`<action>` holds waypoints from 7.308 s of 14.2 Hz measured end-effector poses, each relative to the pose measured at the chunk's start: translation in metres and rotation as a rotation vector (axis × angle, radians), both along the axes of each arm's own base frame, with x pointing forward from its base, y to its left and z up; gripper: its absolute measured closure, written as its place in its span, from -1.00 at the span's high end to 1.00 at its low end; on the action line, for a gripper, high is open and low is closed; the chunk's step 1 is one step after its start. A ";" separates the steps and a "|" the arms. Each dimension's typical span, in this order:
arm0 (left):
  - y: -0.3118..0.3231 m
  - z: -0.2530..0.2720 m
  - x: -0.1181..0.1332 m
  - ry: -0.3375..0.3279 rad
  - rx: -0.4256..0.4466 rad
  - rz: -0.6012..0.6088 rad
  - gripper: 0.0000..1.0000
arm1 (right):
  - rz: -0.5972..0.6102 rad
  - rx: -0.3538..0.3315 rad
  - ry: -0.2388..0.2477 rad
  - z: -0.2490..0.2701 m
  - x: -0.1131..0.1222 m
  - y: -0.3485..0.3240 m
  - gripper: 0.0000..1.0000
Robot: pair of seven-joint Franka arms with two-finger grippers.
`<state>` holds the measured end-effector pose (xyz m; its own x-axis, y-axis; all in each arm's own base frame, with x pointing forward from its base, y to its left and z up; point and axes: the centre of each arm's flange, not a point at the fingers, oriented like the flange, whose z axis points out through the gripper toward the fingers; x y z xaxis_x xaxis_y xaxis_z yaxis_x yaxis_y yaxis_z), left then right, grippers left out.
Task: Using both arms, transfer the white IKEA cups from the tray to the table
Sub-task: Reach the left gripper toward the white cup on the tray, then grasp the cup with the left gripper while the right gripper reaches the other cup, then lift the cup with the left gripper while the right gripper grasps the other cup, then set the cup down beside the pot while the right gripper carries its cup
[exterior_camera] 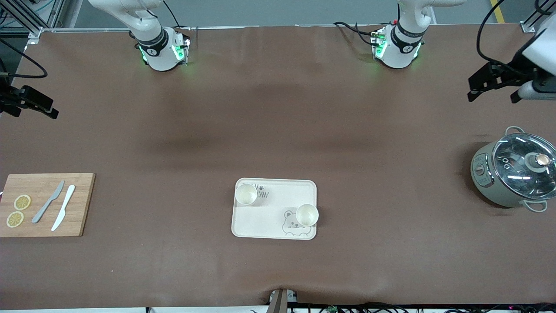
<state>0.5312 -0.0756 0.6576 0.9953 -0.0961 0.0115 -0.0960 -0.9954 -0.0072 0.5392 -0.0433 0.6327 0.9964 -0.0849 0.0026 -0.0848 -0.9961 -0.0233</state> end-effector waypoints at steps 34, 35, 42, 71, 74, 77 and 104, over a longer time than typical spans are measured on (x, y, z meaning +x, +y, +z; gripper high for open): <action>-0.284 -0.423 0.139 -0.274 -0.352 0.291 0.24 | -0.039 0.034 0.147 -0.225 0.106 -0.005 1.00; -0.283 -0.428 0.140 -0.273 -0.350 0.294 0.15 | -0.049 0.054 0.146 -0.233 0.109 -0.001 1.00; -0.287 -0.429 0.138 -0.273 -0.350 0.286 -0.94 | -0.212 0.064 0.153 -0.273 0.122 0.099 1.00; 0.037 -0.374 0.116 -0.152 -0.023 0.270 -0.94 | -0.617 0.306 0.105 -0.400 0.095 0.363 0.35; 0.034 -0.393 0.114 -0.147 -0.031 0.266 -0.94 | -0.646 0.314 0.082 -0.405 0.092 0.376 -0.30; 0.033 -0.413 0.113 -0.137 -0.038 0.266 -0.94 | -0.648 0.313 0.082 -0.405 0.091 0.377 -0.95; 0.052 -0.007 0.046 -0.014 0.130 0.206 1.00 | -0.058 0.140 0.130 -0.313 0.019 -0.031 -0.95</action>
